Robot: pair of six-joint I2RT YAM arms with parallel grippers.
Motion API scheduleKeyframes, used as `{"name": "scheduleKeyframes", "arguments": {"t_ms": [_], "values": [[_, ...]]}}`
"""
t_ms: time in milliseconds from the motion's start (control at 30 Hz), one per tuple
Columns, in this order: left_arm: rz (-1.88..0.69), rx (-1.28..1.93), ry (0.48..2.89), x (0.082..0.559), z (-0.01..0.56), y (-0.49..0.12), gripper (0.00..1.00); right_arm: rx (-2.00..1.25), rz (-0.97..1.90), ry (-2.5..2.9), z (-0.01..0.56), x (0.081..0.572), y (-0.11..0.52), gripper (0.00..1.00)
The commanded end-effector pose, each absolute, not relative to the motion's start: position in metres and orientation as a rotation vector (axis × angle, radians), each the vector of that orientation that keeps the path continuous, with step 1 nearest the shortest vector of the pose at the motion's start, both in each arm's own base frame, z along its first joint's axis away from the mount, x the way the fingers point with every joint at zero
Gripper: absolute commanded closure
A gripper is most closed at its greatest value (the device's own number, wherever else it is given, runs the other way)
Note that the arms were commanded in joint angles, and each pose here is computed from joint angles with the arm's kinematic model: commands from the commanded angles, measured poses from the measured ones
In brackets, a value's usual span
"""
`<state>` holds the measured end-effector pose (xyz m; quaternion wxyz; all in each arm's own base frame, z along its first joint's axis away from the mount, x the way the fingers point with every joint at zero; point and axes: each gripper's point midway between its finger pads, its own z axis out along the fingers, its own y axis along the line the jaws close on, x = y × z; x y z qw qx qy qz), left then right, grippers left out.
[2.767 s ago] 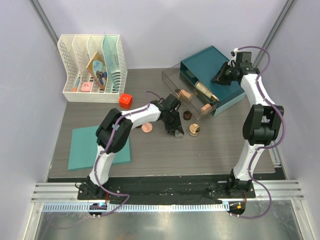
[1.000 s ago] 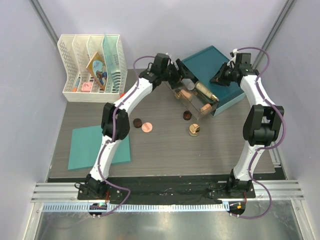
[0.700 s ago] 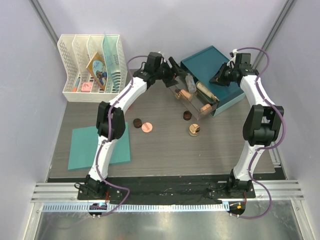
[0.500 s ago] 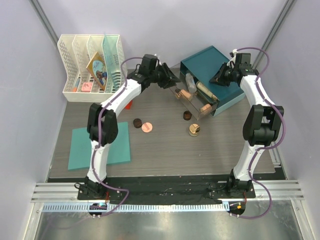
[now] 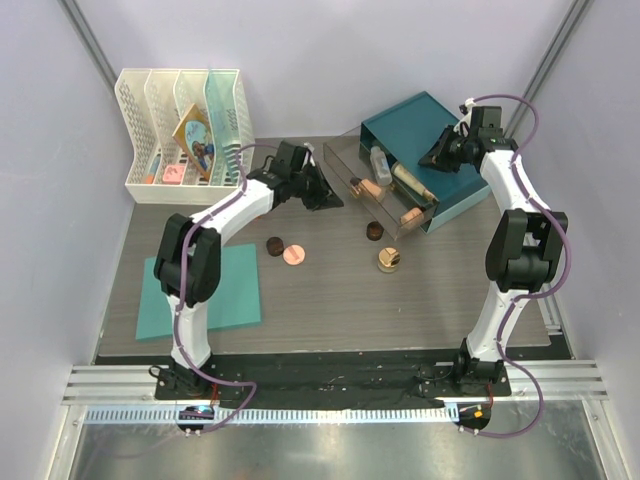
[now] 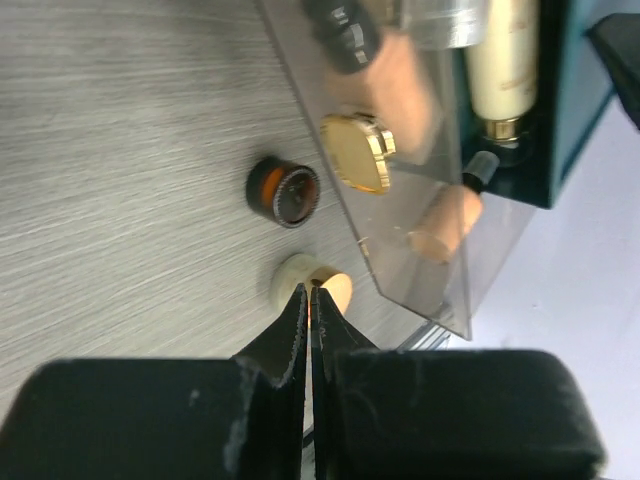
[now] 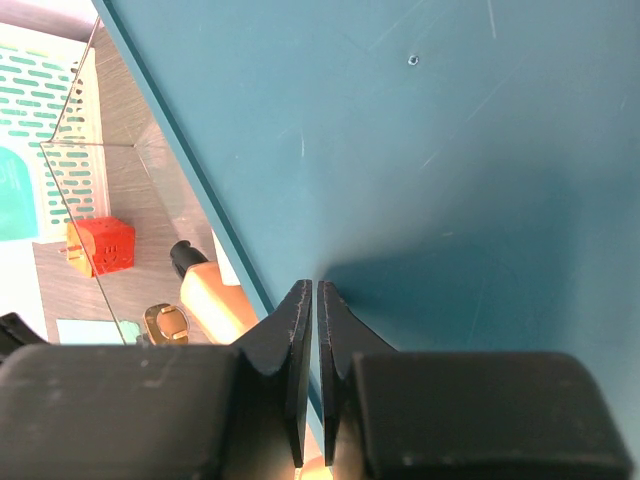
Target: Organize the makeup
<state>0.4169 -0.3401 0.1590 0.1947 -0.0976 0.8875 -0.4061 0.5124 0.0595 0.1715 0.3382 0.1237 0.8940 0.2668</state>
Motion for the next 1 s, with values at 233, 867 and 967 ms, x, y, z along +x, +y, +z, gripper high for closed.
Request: {"name": "scheduleKeyframes", "arguments": {"t_ms": [233,867,967], "values": [[-1.186,-0.23,2.466,0.428,0.149,-0.365,1.0,0.497,0.567,2.8,0.058,0.431,0.054,0.87],[-1.524,-0.244,2.3,0.459,0.174,-0.485,1.0,0.493,0.564,2.8,0.059,0.432,0.054,0.87],[-1.606,-0.279,2.257,0.468,0.175,-0.503,1.0,0.49,0.566,2.8,0.06,0.432,0.054,0.87]]}}
